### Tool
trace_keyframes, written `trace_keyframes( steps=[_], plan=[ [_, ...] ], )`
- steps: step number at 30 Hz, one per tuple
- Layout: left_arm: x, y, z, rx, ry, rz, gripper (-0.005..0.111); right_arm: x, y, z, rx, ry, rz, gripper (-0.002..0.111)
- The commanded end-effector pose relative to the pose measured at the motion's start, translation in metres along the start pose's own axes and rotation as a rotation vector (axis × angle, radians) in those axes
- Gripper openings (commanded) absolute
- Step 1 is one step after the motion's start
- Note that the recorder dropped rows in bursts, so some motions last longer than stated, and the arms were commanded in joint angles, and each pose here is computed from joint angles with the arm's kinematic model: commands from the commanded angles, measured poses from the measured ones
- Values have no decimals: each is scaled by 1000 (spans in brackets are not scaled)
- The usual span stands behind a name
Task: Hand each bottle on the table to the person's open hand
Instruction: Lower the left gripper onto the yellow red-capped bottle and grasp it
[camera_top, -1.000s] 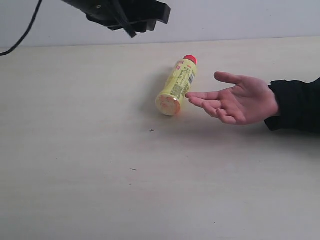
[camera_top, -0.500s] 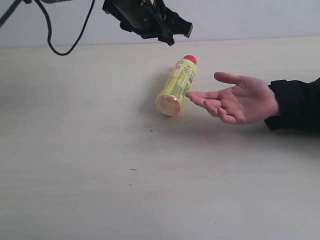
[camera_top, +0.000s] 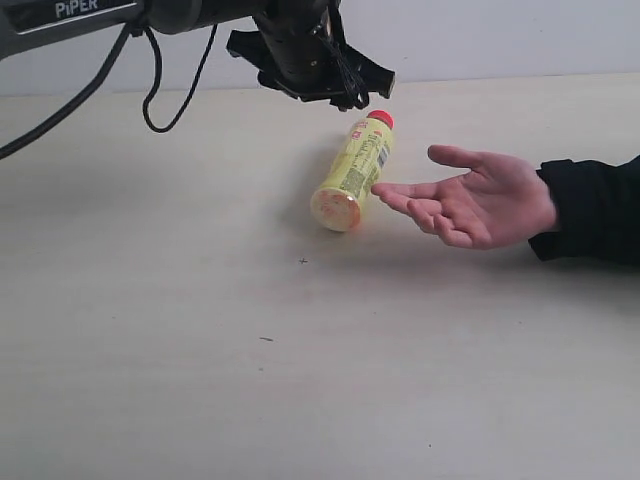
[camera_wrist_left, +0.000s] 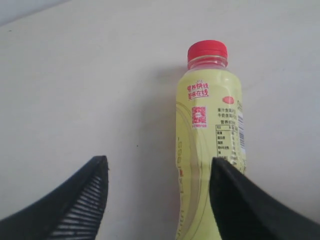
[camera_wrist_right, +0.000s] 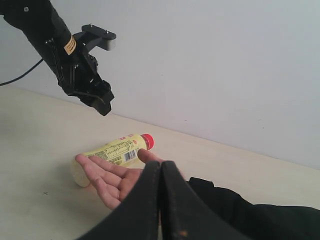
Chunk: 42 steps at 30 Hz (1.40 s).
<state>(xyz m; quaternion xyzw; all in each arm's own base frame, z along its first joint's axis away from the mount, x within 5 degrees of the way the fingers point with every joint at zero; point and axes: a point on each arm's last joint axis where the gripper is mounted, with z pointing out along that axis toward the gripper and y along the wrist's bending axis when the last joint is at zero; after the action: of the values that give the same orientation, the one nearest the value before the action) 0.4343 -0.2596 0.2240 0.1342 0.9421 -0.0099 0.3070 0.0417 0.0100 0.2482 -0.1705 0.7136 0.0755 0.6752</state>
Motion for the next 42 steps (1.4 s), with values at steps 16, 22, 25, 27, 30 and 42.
trace_keyframes(
  steps=[16, 22, 25, 27, 30, 42],
  plan=[
    [9, -7, 22, 24, 39, -22, 59, 0, 0, 0, 2, -4, 2, 0],
    [13, -14, 34, 42, 29, -9, 70, 0, 0, 0, 2, -4, 2, 0],
    [12, -16, 37, 44, 23, 9, 70, 0, 0, 0, 2, -4, 2, 0],
    [9, -18, 39, 57, 17, 2, 70, 0, 0, 0, 2, -4, 2, 0],
    [8, -19, 42, 60, 14, 29, 70, 0, 0, 0, 2, -4, 2, 0],
    [11, -26, 67, 66, 50, 54, 70, 0, 0, 0, 2, -4, 2, 0]
  ],
)
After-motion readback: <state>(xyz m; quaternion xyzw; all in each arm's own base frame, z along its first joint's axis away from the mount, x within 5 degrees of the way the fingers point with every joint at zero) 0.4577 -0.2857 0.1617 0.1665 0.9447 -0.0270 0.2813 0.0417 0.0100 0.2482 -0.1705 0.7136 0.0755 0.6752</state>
